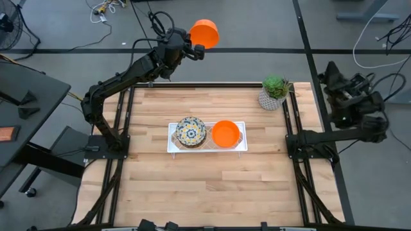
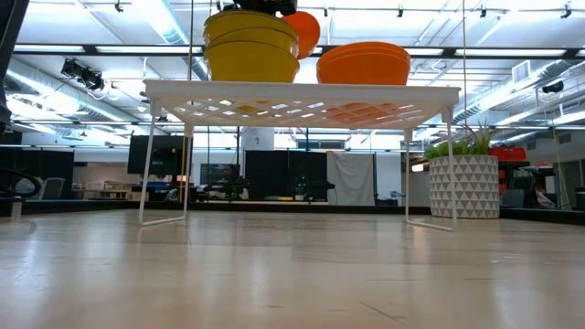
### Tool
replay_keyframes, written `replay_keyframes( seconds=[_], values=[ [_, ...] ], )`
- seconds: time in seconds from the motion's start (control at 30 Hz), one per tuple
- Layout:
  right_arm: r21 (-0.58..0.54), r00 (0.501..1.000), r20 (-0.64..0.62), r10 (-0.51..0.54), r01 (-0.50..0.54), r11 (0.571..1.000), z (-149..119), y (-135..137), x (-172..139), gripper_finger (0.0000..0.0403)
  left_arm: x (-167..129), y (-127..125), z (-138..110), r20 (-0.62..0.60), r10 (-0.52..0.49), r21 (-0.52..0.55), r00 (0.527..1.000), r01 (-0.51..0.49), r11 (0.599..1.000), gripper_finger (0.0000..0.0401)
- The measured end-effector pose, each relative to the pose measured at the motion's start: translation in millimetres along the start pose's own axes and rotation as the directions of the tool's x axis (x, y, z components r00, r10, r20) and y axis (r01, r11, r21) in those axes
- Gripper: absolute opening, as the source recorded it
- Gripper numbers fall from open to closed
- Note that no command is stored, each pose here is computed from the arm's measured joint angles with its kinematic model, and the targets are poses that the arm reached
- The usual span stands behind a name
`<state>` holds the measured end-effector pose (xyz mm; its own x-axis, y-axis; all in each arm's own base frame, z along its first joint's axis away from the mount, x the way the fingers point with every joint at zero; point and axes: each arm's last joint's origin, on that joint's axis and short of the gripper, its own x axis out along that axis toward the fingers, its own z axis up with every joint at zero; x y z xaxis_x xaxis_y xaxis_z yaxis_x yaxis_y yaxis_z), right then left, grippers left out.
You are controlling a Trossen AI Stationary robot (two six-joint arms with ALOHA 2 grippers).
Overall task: Pick & Place Mini bowls
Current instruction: Stack the orange bowl on the orange bowl on the shelf
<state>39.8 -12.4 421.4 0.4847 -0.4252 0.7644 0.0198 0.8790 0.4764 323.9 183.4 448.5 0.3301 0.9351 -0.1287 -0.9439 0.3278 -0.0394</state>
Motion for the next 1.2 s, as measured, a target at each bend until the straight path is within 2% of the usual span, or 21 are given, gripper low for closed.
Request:
replay_keyframes(
  seconds=[0.2,0.4,0.53,0.63,0.73,0.87,1.07,1.2],
  values=[
    [-0.127,0.996,-0.082,-0.022,0.012,0.992,-3.4,16.5,36.0,0.0026,0.0,-0.3,2.3,0.019,-0.003,-0.018,1.0,0.003,1.0,0.0],
    [-0.223,0.994,-0.106,-0.034,0.01,0.975,-9.3,29.5,66.2,0.0026,-0.1,-0.6,3.8,0.031,-0.004,-0.026,1.0,0.005,1.0,0.0],
    [-0.288,0.989,-0.129,-0.074,0.034,0.957,-14.5,35.8,83.9,0.0026,-0.1,-0.6,3.8,0.031,-0.004,-0.026,1.0,0.005,1.0,0.0],
    [-0.362,0.974,-0.178,-0.141,0.069,0.929,-21.3,38.8,96.6,0.0026,-0.1,-0.5,3.8,0.031,-0.001,-0.026,1.0,0.002,1.0,0.0],
    [-0.476,0.944,-0.225,-0.242,0.11,0.873,-28.4,40.1,107.4,0.0027,0.1,-0.2,3.8,0.031,0.0,-0.027,1.0,0.001,1.0,0.0],
    [-0.622,0.893,-0.265,-0.364,0.13,0.772,-39.7,39.7,117.7,0.0026,0.4,0.1,3.9,0.032,0.001,-0.027,1.0,-0.001,1.0,0.0],
    [-0.786,0.839,-0.219,-0.497,0.15,0.6,-58.1,33.7,125.2,0.0026,0.5,0.5,3.9,0.033,0.013,-0.027,0.999,-0.012,1.0,0.0],
    [-0.863,0.813,-0.198,-0.547,0.12,0.49,-72.6,25.9,130.4,0.0026,0.5,0.5,3.9,0.033,0.013,-0.015,0.999,-0.013,1.0,0.0]
  ],
)
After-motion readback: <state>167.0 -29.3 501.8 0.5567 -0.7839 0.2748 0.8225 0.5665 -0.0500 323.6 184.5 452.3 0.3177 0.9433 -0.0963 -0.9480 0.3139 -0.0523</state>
